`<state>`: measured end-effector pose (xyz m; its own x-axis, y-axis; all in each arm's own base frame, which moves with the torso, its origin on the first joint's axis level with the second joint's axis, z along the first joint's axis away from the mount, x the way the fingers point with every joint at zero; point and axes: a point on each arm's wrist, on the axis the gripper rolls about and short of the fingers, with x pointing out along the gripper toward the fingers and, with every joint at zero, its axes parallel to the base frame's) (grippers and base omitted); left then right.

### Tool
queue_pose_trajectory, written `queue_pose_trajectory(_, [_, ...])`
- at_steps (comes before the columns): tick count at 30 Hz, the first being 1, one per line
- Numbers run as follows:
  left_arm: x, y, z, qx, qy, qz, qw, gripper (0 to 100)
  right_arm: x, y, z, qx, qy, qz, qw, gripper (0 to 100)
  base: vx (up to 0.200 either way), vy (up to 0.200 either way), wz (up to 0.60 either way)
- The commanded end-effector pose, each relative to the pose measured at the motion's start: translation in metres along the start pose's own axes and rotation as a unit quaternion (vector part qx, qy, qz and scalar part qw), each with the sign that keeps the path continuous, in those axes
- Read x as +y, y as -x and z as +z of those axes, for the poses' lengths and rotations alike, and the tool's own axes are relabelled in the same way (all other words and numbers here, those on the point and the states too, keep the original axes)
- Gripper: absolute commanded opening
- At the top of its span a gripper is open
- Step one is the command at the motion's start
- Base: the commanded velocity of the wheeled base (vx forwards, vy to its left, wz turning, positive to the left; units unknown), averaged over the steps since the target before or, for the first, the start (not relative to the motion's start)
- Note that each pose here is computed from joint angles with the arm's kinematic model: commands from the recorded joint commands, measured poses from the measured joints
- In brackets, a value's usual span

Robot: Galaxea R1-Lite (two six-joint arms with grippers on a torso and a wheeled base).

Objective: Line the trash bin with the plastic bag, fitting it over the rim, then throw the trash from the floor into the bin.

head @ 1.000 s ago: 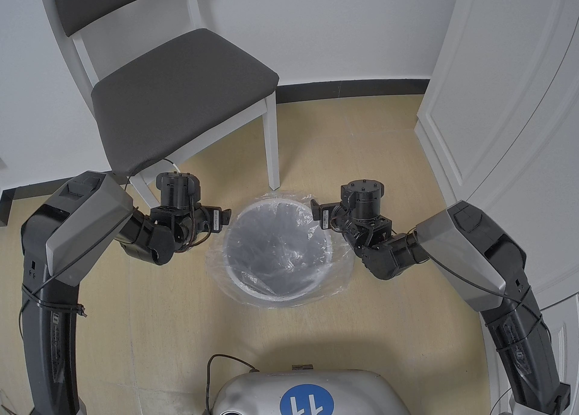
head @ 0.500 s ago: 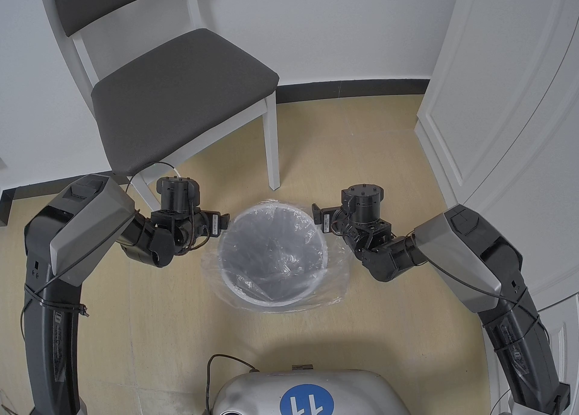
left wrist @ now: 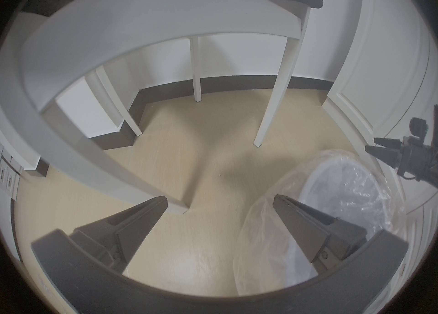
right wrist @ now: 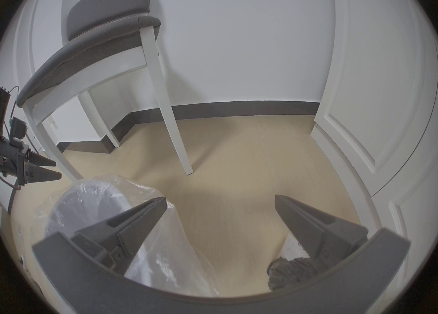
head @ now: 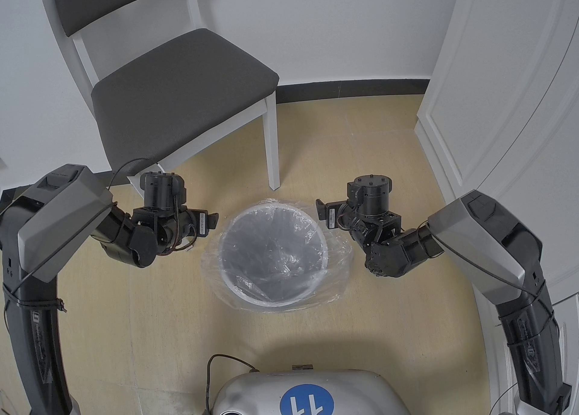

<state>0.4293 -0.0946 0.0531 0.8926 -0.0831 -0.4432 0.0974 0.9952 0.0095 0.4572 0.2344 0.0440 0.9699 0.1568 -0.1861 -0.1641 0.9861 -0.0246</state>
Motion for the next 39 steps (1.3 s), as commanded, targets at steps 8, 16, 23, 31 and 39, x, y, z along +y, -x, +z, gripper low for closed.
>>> queue_pose_trajectory(8, [0.004,0.048,-0.012,0.035,-0.009,-0.005,0.9993,100,-0.01,0.041,0.005,0.042,0.023,0.002,0.9989,100,0.0,0.0,0.0])
queue_pose_trajectory(16, [0.003,0.052,-0.034,0.066,-0.014,-0.008,0.9977,100,-0.016,0.057,-0.011,0.081,0.037,0.001,0.996,100,0.0,0.0,0.0])
queue_pose_trajectory(23, [0.002,0.051,-0.052,0.076,-0.017,-0.01,0.9969,100,-0.019,0.064,-0.024,0.107,0.045,0.0,0.9932,100,0.0,0.0,0.0])
queue_pose_trajectory(31, [0.002,0.045,-0.065,0.096,-0.019,-0.009,0.9951,100,-0.021,0.066,-0.047,0.139,0.054,0.003,0.9888,100,0.0,0.0,0.0])
queue_pose_trajectory(39, [0.0,0.017,-0.081,0.095,-0.018,-0.007,0.9953,100,-0.024,0.057,-0.071,0.164,0.061,0.0,0.9846,100,0.0,0.0,0.0])
